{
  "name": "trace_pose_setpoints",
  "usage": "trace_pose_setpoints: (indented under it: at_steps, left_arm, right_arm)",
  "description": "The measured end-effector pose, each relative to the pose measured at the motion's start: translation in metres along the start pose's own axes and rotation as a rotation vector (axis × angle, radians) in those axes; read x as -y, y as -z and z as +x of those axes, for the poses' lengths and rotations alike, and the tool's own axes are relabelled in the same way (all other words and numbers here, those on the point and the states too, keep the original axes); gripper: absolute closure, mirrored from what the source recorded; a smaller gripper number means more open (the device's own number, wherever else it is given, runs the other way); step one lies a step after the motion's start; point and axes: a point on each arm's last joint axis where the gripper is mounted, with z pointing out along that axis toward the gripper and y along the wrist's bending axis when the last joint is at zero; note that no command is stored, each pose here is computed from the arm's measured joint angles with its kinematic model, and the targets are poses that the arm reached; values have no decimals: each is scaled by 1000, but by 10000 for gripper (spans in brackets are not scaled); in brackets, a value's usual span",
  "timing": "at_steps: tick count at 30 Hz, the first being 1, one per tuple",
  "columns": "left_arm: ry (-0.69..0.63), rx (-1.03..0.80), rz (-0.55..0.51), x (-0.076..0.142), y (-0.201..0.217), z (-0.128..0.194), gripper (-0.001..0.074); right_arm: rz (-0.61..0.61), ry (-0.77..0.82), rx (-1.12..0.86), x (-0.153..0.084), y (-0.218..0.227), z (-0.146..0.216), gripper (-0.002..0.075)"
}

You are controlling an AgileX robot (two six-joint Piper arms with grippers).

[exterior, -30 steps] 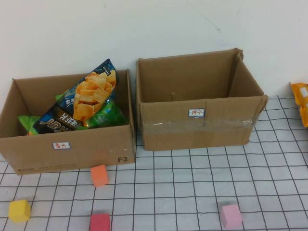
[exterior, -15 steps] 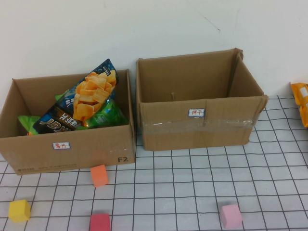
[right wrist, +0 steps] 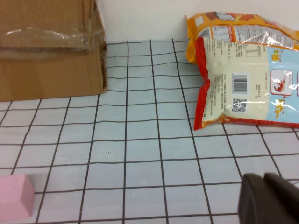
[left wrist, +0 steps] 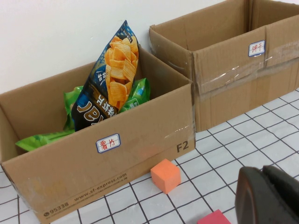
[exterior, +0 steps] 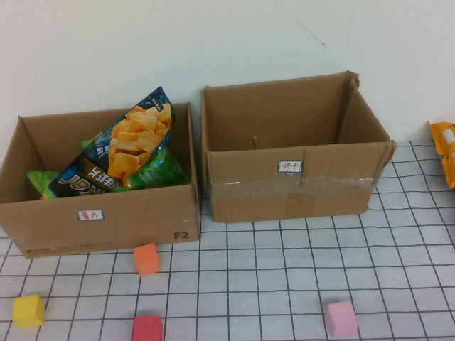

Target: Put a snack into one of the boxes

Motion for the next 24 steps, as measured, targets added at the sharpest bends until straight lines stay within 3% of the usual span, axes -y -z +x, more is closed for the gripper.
trace_pose_setpoints:
  at_steps: [9,18,24]
  left_arm:
    - [-36,1,-33,-3,-1,1,737]
    - [73,151,-309,-21,-24,31,737]
    - [147,119,-361,-23,-33,61,737]
  right_arm:
    - [0,0,-2,0,0,0,727]
    - [0,0,-2,0,0,0,727]
    - [0,0,-2,0,0,0,727]
